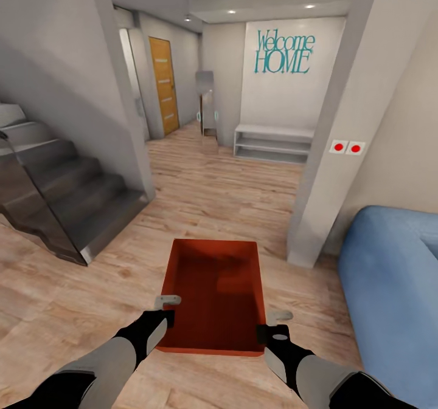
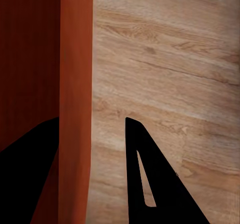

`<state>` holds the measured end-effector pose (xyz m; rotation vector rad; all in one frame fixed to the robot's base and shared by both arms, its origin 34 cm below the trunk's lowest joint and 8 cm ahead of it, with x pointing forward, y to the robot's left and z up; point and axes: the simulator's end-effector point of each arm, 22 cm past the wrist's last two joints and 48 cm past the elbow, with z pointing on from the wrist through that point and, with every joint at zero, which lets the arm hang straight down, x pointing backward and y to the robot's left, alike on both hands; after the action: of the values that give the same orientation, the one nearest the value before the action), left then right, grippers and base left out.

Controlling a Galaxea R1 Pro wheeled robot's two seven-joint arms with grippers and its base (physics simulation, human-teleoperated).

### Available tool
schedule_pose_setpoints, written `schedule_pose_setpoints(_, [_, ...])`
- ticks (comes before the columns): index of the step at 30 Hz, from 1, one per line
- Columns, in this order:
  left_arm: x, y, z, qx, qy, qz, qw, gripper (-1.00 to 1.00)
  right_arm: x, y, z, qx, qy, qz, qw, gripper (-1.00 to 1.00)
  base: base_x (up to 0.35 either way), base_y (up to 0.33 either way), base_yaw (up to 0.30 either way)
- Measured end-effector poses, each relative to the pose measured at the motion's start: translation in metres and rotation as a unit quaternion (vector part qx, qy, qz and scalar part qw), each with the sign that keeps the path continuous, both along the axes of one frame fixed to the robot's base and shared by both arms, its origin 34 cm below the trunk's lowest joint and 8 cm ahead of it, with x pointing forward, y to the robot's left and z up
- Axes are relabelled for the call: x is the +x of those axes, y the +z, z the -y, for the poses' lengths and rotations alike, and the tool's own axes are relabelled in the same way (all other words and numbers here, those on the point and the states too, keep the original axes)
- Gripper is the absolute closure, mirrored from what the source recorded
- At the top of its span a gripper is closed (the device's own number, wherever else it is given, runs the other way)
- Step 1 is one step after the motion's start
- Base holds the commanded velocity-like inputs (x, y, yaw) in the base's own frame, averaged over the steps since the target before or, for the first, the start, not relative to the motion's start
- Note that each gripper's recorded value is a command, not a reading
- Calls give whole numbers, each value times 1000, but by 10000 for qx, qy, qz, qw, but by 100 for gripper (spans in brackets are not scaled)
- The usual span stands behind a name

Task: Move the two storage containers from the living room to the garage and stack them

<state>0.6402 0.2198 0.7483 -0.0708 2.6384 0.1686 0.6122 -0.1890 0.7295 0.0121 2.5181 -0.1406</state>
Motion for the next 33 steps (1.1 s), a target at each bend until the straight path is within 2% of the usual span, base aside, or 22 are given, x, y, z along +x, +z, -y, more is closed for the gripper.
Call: schedule_pose_setpoints(33, [0, 0, 0, -1, 3, -5, 10000, 100, 0, 0, 0, -3, 4, -5, 10000, 100, 323, 0, 0])
